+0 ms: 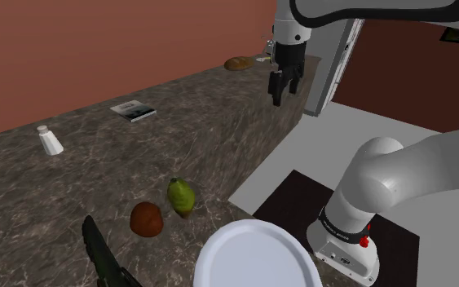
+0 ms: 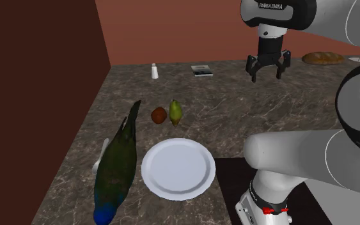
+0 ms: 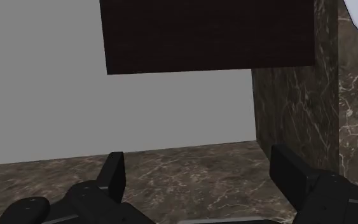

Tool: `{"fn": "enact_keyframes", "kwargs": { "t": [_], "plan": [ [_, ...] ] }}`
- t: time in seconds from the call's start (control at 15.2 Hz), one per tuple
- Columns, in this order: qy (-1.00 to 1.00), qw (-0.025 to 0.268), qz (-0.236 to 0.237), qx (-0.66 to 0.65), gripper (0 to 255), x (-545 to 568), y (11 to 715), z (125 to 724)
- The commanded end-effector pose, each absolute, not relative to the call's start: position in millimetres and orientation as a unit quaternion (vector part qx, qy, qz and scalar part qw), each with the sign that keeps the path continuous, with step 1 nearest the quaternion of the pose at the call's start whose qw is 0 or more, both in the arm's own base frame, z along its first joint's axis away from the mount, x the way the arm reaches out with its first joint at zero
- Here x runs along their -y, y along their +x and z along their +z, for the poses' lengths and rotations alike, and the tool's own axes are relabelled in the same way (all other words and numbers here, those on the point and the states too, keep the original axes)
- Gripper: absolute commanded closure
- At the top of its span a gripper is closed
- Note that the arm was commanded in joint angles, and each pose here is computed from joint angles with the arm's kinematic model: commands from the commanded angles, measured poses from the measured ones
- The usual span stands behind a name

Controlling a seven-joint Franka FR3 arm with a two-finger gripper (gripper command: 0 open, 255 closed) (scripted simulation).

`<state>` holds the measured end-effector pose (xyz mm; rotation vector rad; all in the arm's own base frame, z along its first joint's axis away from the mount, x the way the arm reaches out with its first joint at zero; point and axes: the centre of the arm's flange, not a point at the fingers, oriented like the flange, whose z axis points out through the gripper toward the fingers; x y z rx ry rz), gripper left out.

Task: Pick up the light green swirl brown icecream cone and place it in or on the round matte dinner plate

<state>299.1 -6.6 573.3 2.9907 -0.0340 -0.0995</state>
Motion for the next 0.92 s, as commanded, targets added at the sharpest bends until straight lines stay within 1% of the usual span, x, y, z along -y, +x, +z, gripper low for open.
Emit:
{"fn": "enact_keyframes", "kwargs": {
  "t": [0.0, 0.86],
  "plan": [
    [0.997, 0.074, -0.033, 0.011, 0, 6.6, 299.1, 573.3],
    [0.995, -0.032, 0.066, -0.062, 0, -103.3, 308.4, 490.0]
  ]
}}
